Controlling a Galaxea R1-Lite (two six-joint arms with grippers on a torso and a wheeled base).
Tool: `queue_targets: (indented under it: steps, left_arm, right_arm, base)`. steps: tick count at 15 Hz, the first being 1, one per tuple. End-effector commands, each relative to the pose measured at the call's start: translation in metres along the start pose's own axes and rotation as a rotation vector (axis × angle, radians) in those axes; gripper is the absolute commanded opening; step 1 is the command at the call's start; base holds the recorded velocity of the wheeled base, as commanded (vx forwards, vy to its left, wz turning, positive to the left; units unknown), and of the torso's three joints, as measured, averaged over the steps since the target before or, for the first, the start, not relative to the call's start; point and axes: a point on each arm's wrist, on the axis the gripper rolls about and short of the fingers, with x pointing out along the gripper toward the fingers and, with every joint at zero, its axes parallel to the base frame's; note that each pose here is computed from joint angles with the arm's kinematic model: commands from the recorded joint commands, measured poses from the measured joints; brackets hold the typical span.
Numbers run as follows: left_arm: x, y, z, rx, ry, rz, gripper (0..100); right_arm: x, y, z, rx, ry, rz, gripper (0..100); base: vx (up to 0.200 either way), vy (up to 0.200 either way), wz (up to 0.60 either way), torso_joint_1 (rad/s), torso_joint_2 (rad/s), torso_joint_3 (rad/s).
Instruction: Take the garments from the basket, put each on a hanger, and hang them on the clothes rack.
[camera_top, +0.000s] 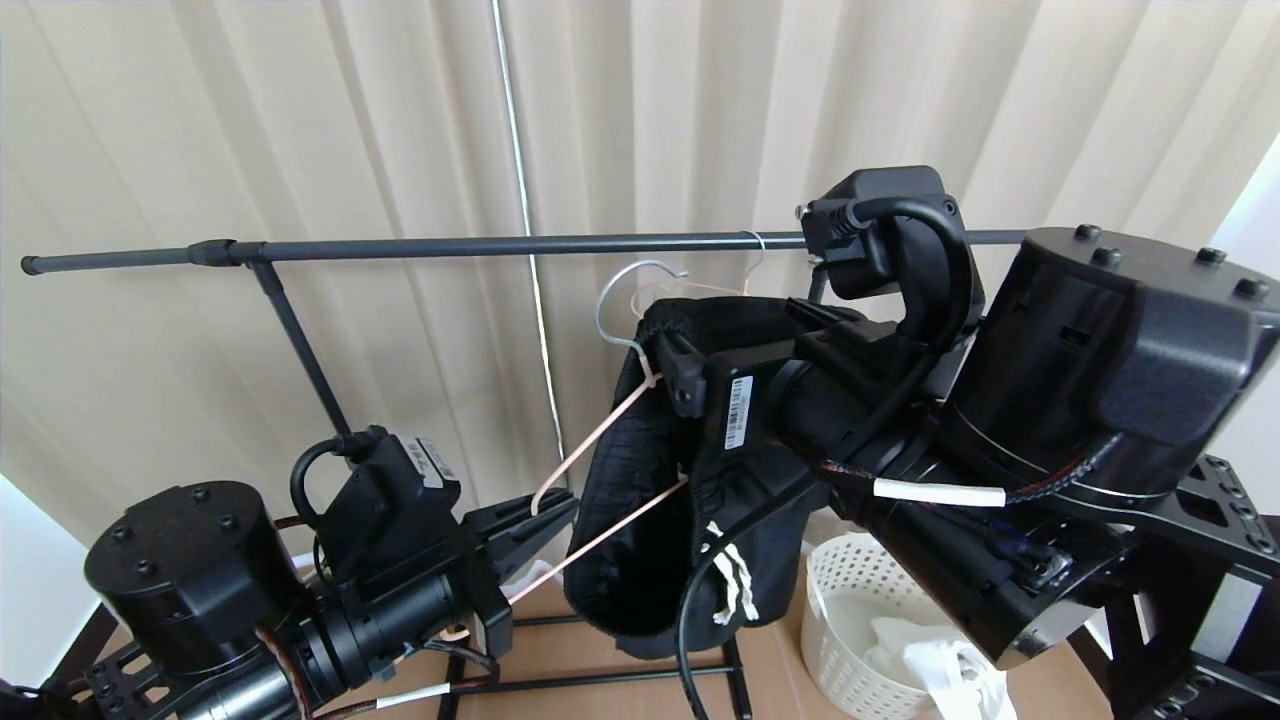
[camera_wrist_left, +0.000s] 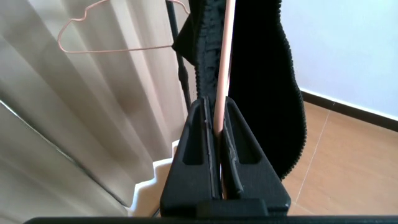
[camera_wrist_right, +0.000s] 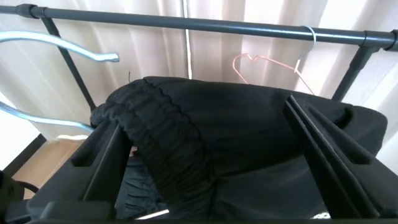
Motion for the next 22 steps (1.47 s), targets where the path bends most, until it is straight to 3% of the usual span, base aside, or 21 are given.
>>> queue_targets:
  steps: [1,16,22]
  left_arm:
    - [-0.001,0.0,-0.001,-0.001,0.004,0.003,0]
    - [0.001,0.016,0.005,-0.038,-0.053,0.066,0]
    - [0.005,0.021,0.002,-0.04,-0.061,0.083,0]
  right_arm:
    - [-0.001,-0.001,0.003,0.005,-0.007,-0.003,100]
    - [-0.002,-0.004,-0.003,-0.022,0.01,-0.002,100]
    - [-0.007,-0.006,-0.01,-0.049,-0.034,0.058,100]
  base:
    - [0.0,0.0,0.0,0.0,0.0,0.0]
    - [0.0,0.0,0.0,0.0,0.0,0.0]
    - [0.0,0.0,0.0,0.0,0.0,0.0]
